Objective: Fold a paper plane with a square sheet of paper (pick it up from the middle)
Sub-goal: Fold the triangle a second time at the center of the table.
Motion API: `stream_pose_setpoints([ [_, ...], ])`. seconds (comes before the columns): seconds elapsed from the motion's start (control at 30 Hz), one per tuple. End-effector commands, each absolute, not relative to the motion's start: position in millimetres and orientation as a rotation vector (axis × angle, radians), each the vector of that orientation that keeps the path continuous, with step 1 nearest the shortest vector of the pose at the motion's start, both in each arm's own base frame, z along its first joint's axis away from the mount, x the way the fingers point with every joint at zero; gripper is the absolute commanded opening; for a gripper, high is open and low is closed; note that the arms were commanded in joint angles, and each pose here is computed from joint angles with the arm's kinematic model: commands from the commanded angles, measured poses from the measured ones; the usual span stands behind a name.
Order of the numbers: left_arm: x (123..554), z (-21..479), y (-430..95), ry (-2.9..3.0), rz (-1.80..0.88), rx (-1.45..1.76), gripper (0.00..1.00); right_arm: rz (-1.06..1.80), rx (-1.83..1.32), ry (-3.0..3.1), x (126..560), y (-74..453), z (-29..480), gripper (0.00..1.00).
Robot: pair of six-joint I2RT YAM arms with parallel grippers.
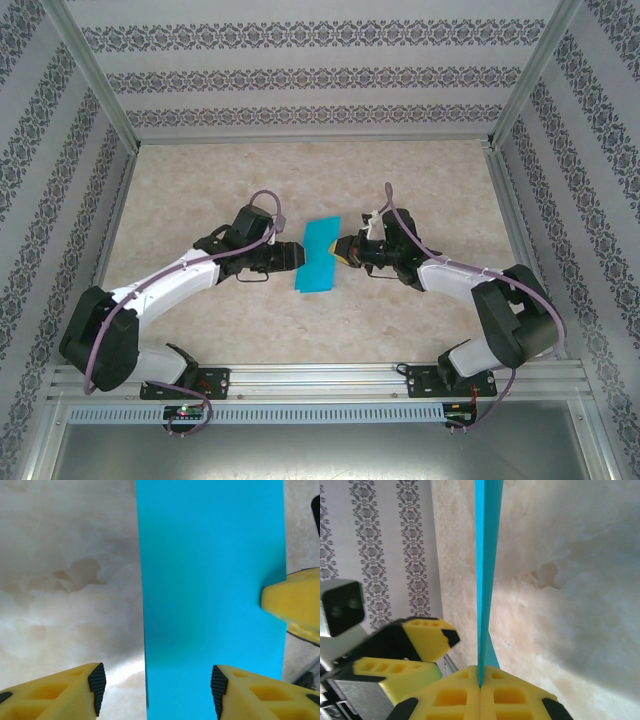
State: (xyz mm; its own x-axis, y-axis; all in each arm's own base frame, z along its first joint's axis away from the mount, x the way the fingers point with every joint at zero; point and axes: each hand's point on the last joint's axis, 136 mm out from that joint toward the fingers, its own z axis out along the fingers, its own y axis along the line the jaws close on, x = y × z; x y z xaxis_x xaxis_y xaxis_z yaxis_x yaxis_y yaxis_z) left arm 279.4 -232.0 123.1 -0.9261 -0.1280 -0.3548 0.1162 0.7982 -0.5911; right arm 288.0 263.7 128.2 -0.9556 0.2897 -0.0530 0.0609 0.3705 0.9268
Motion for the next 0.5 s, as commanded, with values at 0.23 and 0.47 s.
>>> stream_pose_setpoints([
  [0.23,275.2,160.0,-249.5,2.454,-1.218,-0.147,0.62,1.751,0.296,2.297,297.3,263.5,166.6,0.0],
  [0.47,269.7,150.5,-244.5,2.505,-1.163,-0.124,0.62,1.789,0.292,2.25,300.5,264.7,178.6,0.0],
])
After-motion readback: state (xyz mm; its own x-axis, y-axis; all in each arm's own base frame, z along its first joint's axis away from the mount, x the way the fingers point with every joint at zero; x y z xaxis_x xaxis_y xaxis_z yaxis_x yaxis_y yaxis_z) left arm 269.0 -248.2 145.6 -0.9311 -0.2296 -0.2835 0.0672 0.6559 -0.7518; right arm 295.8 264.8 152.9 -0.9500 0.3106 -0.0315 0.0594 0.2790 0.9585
